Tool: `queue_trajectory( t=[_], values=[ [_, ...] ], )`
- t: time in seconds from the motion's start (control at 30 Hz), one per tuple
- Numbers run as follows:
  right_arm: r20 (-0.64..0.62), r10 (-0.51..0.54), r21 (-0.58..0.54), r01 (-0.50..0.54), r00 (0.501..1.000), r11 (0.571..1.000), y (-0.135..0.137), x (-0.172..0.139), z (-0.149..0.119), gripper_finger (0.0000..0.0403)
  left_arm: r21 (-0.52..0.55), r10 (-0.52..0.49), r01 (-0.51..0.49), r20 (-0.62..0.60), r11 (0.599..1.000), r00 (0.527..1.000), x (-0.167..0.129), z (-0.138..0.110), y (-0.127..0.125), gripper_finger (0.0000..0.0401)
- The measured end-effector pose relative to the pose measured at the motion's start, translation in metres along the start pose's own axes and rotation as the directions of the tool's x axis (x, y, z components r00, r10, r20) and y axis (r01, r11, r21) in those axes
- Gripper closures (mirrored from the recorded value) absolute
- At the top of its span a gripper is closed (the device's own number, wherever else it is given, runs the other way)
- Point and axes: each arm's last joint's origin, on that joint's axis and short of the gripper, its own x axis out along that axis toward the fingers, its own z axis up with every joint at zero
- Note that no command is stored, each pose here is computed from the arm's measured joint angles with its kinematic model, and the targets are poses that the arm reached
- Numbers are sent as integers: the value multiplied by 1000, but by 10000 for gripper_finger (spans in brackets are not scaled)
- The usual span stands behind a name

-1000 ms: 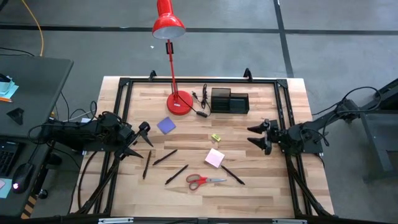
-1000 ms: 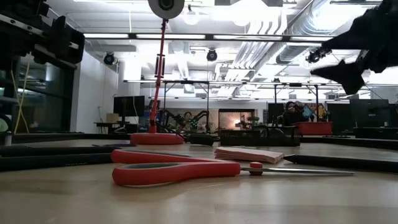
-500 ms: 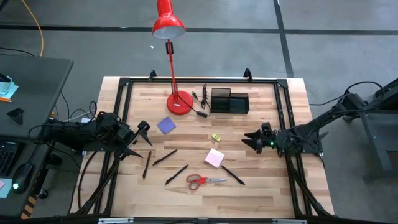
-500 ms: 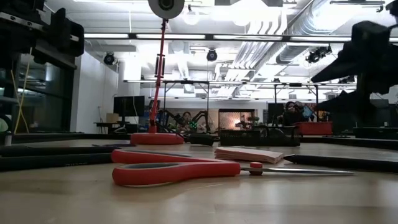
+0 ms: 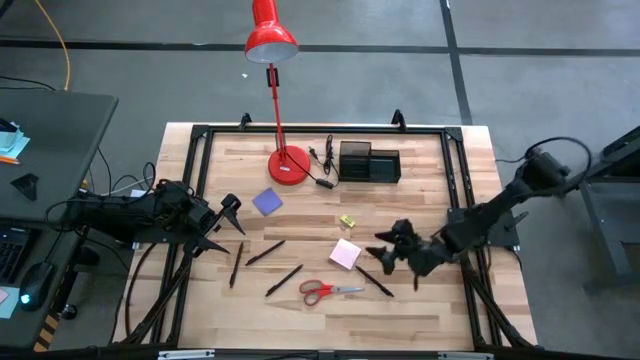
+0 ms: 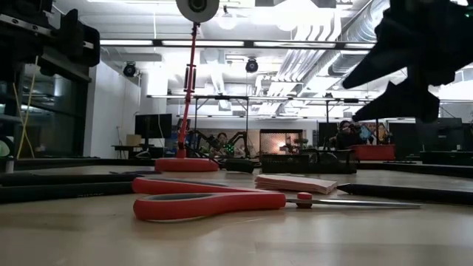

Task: Pick and place office supplies into organizer
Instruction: Put the black pen into the black desk organizer

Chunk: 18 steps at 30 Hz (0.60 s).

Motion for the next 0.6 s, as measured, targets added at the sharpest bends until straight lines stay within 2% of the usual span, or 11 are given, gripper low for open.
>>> queue_trajectory(
  t=[0.13,0.23,0.43,0.53,0.6],
  values=[
    [39,-26,-92,30,999,995,29,8,-6,104,6,0,0,0,1000,1000,0,0,0,123],
    [32,-66,-111,69,997,991,46,7,-11,104,28,0,0,0,1000,1000,0,0,0,123],
    [-79,-122,0,122,989,993,51,9,-39,104,76,52,-52,0,996,999,0,0,2,123],
    [-83,-108,6,108,991,994,55,11,-56,104,78,88,-87,1,993,996,0,0,3,123],
    [-51,-94,-30,93,994,995,61,8,-65,104,87,109,-109,4,990,994,0,0,3,123]
  ],
)
